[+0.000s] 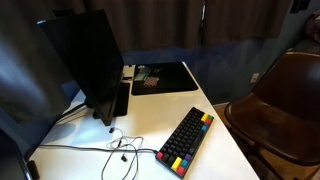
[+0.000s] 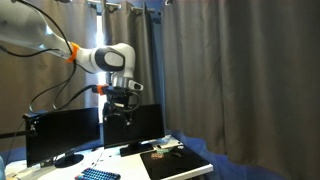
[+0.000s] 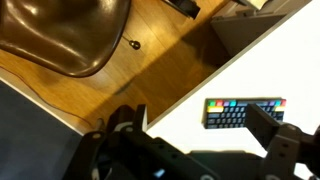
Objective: Press one black key on the keyboard
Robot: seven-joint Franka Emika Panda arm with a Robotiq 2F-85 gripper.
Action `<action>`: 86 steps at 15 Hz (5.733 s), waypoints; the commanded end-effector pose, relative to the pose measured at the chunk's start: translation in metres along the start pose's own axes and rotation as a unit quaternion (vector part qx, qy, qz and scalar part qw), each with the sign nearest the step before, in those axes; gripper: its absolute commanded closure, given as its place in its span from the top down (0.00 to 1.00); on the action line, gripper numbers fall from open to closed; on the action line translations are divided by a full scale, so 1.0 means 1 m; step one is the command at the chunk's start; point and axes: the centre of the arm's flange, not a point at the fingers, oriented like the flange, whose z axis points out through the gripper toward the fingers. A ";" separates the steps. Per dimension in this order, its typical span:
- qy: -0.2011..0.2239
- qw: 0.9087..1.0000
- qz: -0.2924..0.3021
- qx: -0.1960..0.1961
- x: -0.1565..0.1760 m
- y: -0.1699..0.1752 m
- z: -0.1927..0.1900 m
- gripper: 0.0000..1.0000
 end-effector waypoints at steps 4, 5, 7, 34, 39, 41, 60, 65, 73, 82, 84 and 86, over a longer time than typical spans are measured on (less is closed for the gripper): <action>-0.047 0.980 -0.190 0.017 0.041 -0.160 0.079 1.00; -0.050 0.976 -0.210 0.012 0.043 -0.172 0.086 1.00; -0.054 0.980 -0.190 -0.001 0.033 -0.171 0.080 1.00; 0.143 0.951 -0.254 0.105 0.134 -0.319 0.243 1.00; 0.183 0.945 -0.251 0.101 0.155 -0.327 0.270 0.87; 0.195 0.943 -0.254 0.093 0.163 -0.329 0.282 0.68; 0.214 0.946 -0.241 0.045 0.198 -0.350 0.360 0.00; 0.212 0.947 -0.239 0.021 0.204 -0.348 0.368 0.00; 0.199 0.952 -0.233 0.025 0.206 -0.351 0.376 0.00; 0.195 0.953 -0.230 0.021 0.206 -0.353 0.388 0.00; 0.197 0.953 -0.228 0.019 0.208 -0.352 0.389 0.00; 0.198 0.953 -0.227 0.016 0.209 -0.352 0.390 0.00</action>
